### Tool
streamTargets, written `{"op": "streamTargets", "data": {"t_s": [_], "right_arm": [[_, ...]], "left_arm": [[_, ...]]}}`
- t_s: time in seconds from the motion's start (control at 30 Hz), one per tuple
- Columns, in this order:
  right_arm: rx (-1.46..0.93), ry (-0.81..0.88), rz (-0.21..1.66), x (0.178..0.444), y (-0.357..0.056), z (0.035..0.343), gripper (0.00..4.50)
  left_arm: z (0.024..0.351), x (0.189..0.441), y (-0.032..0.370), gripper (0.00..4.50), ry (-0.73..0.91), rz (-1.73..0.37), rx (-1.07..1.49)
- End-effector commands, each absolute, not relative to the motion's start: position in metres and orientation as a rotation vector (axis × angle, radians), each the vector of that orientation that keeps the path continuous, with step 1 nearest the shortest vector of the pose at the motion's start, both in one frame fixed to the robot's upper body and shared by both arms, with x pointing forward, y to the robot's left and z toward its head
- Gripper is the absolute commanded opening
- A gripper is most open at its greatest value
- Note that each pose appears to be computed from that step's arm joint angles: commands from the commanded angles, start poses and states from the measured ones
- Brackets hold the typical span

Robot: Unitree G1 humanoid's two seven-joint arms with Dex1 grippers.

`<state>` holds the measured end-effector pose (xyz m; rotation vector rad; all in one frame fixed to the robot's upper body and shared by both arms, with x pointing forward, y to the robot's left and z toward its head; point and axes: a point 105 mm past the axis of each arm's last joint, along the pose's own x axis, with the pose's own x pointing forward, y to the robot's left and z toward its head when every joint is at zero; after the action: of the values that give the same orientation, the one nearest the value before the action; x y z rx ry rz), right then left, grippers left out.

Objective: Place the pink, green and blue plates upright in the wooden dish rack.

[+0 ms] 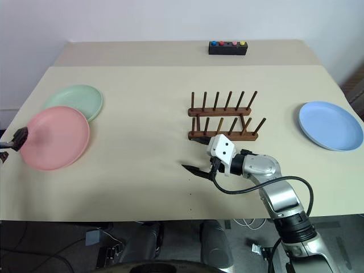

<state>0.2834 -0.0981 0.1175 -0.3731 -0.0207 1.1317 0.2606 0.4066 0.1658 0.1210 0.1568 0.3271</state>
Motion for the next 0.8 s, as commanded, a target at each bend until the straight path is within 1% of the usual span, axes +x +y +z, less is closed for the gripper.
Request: {"op": "streamTargets", "data": {"t_s": [0.03, 0.13, 0.23, 0.33, 0.37, 0.43, 0.6, 0.63, 0.67, 0.7, 0.8], "right_arm": [[-0.382, -0.074, 1.138, 0.280, -0.096, 0.127, 4.48], [-0.383, -0.071, 1.118, 0.278, -0.100, 0.126, 4.48], [-0.383, -0.068, 1.096, 0.276, -0.104, 0.126, 4.48], [-0.385, -0.067, 1.084, 0.275, -0.105, 0.126, 4.48], [-0.385, -0.067, 1.080, 0.275, -0.106, 0.126, 4.50], [-0.386, -0.067, 1.061, 0.274, -0.109, 0.126, 4.50], [-0.386, -0.067, 1.041, 0.273, -0.111, 0.126, 4.50], [-0.386, -0.066, 1.040, 0.273, -0.112, 0.126, 4.50], [-0.386, -0.067, 1.039, 0.273, -0.112, 0.126, 4.50], [-0.386, -0.068, 1.039, 0.273, -0.112, 0.126, 4.50], [-0.388, -0.069, 1.039, 0.273, -0.113, 0.126, 4.50]], "left_arm": [[0.156, 0.258, 0.417, 4.47, 0.212, 0.370, 0.072], [0.144, 0.266, 0.416, 4.47, 0.243, 0.356, -0.006], [0.132, 0.281, 0.411, 4.47, 0.270, 0.319, -0.059], [0.129, 0.289, 0.407, 4.47, 0.272, 0.295, -0.077], [0.129, 0.292, 0.407, 4.24, 0.268, 0.293, -0.079], [0.129, 0.298, 0.403, 3.59, 0.253, 0.274, -0.093], [0.123, 0.298, 0.403, 1.10, 0.265, 0.266, -0.098], [0.123, 0.298, 0.403, 0.53, 0.262, 0.263, -0.100], [0.123, 0.297, 0.402, 0.10, 0.256, 0.249, -0.102], [0.124, 0.297, 0.400, 0.04, 0.241, 0.232, -0.099], [0.129, 0.296, 0.395, 0.04, 0.187, 0.187, -0.090]]}}
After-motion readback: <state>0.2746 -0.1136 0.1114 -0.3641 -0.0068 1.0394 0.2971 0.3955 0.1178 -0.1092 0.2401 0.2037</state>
